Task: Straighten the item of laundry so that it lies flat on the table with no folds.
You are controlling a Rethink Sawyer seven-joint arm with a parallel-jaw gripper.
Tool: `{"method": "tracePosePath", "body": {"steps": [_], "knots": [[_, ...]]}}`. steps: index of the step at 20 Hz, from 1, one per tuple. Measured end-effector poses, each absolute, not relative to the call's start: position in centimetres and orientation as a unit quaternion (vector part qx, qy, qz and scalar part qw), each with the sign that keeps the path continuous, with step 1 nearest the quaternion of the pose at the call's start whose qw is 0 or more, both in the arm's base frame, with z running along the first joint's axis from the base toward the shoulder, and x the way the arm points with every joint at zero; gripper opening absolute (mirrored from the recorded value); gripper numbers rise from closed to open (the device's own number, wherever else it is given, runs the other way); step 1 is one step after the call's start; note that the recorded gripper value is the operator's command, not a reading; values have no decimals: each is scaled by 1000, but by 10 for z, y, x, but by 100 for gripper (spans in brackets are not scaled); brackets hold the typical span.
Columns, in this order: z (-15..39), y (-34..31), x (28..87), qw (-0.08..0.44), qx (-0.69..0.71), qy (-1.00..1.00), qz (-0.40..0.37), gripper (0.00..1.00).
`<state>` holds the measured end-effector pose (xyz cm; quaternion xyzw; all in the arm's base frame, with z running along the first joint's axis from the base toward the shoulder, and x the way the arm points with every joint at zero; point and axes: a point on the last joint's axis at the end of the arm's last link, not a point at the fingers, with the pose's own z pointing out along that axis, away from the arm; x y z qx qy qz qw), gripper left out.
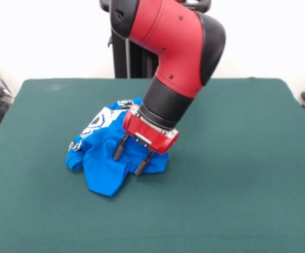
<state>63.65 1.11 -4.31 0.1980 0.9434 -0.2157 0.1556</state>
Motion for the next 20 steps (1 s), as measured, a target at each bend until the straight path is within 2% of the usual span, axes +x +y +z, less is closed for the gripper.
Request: {"method": "tracePosePath", "body": {"steps": [20], "knots": [[-40,29,629,158,164,945,-234,100]]}}
